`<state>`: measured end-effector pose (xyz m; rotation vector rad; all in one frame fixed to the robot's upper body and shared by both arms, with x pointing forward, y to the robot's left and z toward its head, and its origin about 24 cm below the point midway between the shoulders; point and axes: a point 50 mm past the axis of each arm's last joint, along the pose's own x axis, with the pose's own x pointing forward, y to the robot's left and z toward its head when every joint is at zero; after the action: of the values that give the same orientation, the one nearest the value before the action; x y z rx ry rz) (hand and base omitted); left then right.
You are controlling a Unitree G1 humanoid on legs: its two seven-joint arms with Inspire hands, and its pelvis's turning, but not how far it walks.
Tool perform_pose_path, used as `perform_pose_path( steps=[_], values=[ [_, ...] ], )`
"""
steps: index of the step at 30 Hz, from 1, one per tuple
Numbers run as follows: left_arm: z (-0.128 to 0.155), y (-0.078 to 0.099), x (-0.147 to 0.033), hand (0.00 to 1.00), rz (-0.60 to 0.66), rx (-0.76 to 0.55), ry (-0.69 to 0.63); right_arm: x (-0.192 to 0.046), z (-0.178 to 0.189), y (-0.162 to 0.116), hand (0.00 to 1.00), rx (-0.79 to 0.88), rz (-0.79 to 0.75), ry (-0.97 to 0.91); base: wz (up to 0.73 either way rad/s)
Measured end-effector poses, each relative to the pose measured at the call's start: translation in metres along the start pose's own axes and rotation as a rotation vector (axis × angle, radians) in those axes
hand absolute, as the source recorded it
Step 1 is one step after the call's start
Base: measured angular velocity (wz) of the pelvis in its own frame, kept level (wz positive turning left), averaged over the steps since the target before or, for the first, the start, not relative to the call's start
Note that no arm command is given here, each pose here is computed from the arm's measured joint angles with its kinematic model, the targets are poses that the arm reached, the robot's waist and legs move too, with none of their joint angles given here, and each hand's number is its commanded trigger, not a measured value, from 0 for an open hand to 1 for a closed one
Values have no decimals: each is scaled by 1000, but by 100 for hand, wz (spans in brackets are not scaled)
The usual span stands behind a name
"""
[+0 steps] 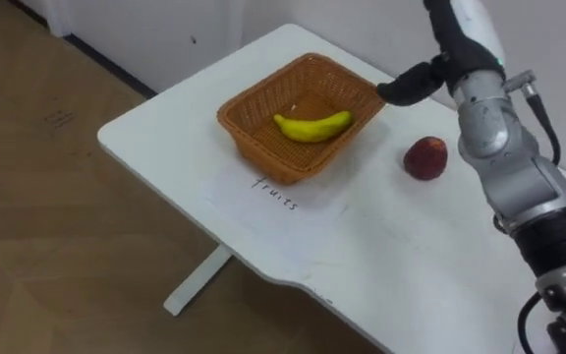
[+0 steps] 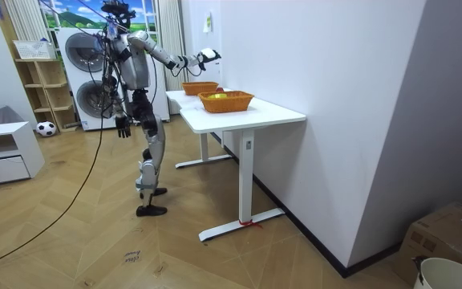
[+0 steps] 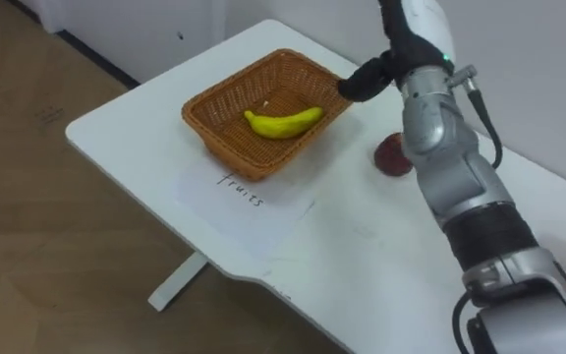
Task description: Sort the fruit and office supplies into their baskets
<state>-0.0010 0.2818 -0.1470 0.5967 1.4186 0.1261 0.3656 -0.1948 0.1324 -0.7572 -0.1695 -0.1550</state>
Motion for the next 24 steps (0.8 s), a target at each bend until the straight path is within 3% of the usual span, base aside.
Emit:
perform_pose_path(
  steps=[8,24],
  values=[
    [-5,-14,-3,0,-23,-13,17,0,-8,-7,0,259,-80,87,-12],
    [8,-32,-6,0,-67,10,-23,-3,-29,-3,0,269,-68,185,-4]
  ],
)
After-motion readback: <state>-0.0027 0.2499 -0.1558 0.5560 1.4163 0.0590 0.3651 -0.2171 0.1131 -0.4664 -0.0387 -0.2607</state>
